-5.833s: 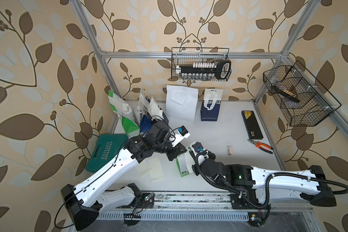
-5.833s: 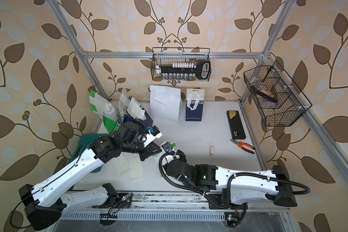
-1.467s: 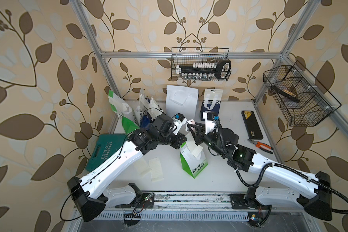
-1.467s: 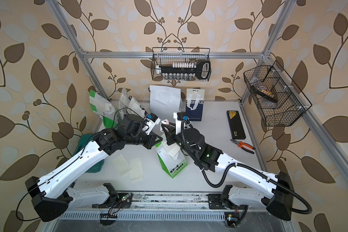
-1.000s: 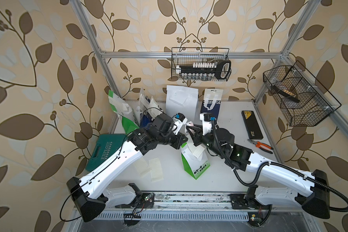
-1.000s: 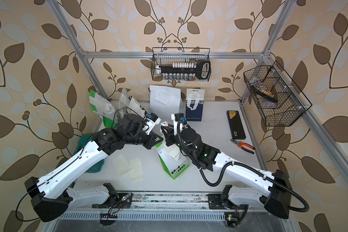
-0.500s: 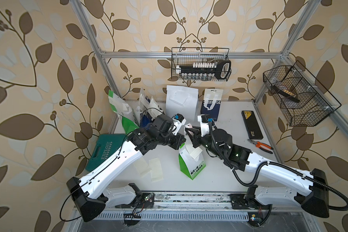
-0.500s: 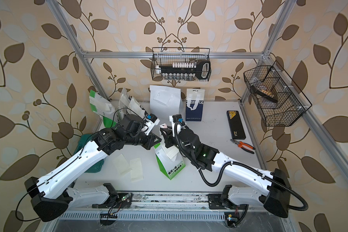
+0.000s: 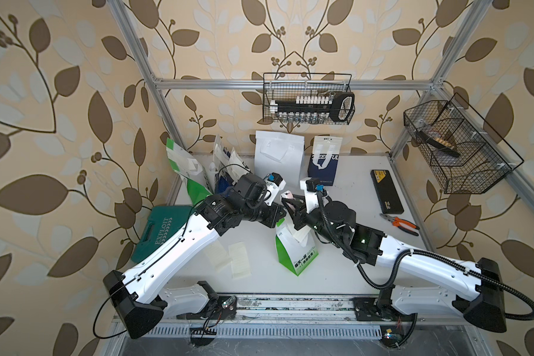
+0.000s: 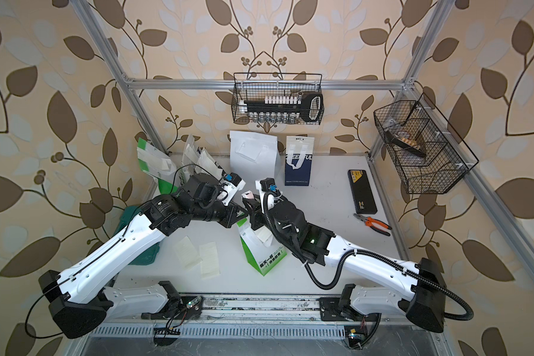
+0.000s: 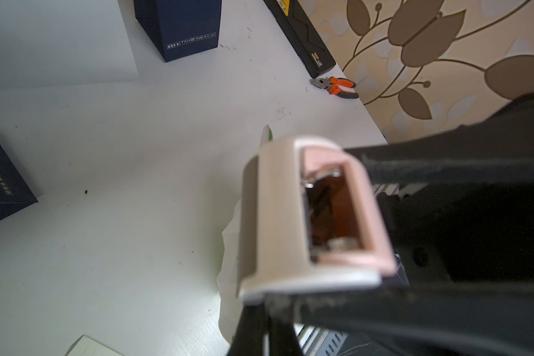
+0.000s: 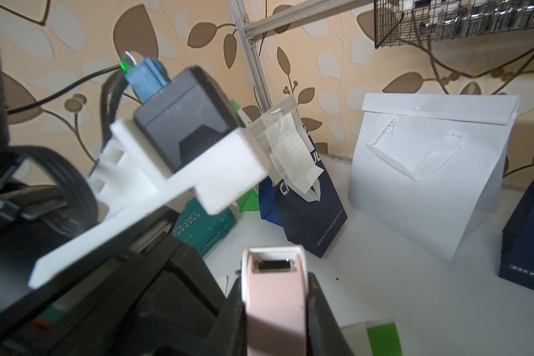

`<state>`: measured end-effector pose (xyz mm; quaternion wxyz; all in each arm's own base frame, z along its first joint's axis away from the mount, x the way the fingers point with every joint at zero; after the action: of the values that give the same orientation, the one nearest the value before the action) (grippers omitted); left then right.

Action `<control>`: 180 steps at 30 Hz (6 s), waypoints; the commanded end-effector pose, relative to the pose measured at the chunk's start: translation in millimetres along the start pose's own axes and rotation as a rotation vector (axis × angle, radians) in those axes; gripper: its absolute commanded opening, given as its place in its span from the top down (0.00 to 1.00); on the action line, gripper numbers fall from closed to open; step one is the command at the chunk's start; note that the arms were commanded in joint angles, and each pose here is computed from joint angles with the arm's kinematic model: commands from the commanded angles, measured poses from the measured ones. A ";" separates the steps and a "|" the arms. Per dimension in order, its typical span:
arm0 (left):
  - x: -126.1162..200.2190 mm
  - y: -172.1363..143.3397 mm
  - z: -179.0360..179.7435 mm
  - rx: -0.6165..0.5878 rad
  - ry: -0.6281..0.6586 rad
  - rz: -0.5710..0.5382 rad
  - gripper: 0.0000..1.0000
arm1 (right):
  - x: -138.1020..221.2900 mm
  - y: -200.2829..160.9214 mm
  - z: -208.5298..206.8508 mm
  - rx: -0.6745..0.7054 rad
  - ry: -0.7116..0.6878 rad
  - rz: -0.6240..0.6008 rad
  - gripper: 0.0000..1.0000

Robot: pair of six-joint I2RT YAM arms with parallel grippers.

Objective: Staple the receipts to the bags
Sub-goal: Place the stapler in the takeout bag, then staple the receipt to the takeout bag, then pick up the stapler from the takeout bag, then place the stapler at the center of the board.

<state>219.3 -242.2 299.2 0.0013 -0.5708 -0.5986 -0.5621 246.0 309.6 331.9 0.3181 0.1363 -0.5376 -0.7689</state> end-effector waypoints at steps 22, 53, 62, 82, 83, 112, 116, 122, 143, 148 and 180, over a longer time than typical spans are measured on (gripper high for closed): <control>28.2 24.2 -9.7 -0.113 -0.033 -0.155 1.00 | 11.4 -10.7 -8.0 0.041 -0.076 0.067 1.00; 52.1 -15.2 -64.3 -0.588 -0.383 -0.141 1.00 | 95.7 1.8 9.7 0.133 0.410 0.407 0.00; 50.7 -16.9 -71.0 -0.578 -0.418 -0.113 1.00 | 84.6 -10.5 25.5 0.169 0.580 0.488 0.00; 67.2 -3.5 -89.0 -0.588 -0.477 -0.171 1.00 | 68.8 -27.8 21.5 0.209 0.631 0.546 1.00; 67.6 -3.3 -89.4 -0.586 -0.480 -0.171 1.00 | 69.1 -26.2 21.9 0.209 0.633 0.539 1.00; 29.0 18.3 -33.3 -0.354 -0.102 -0.205 1.00 | 57.1 26.0 7.3 0.232 0.014 0.124 0.41; 28.8 16.8 -35.6 -0.356 -0.110 -0.201 1.00 | 48.2 21.8 13.4 0.225 0.030 0.125 0.50; 28.3 15.0 -37.8 -0.353 -0.113 -0.193 1.00 | 34.1 10.2 16.4 0.242 0.008 0.165 0.55; 22.5 6.7 -18.4 -0.292 -0.005 -0.118 1.00 | 29.1 50.1 -80.1 0.141 -0.546 0.062 1.00; 35.2 0.5 -11.5 -0.325 0.051 -0.137 1.00 | 54.0 -10.0 -117.6 0.011 -0.570 0.341 1.00; 56.0 -45.6 -71.8 -0.540 -0.394 -0.073 1.00 | 110.0 -46.6 -27.2 0.029 0.302 0.498 0.19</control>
<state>146.3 -235.9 316.4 -0.2254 -0.6054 -0.4608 -0.6085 181.7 216.5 278.8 0.5230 0.0458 -0.5170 -0.6761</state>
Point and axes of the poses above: each gripper's point midway between its finger pads, its own x axis back along the fingers, its own z axis along the line the jaws close on, y = z × x, the point moved 2 cm from there along x, back along the fingers, and after that the axes turned 5 degrees about -x, right-handed, at the moved point
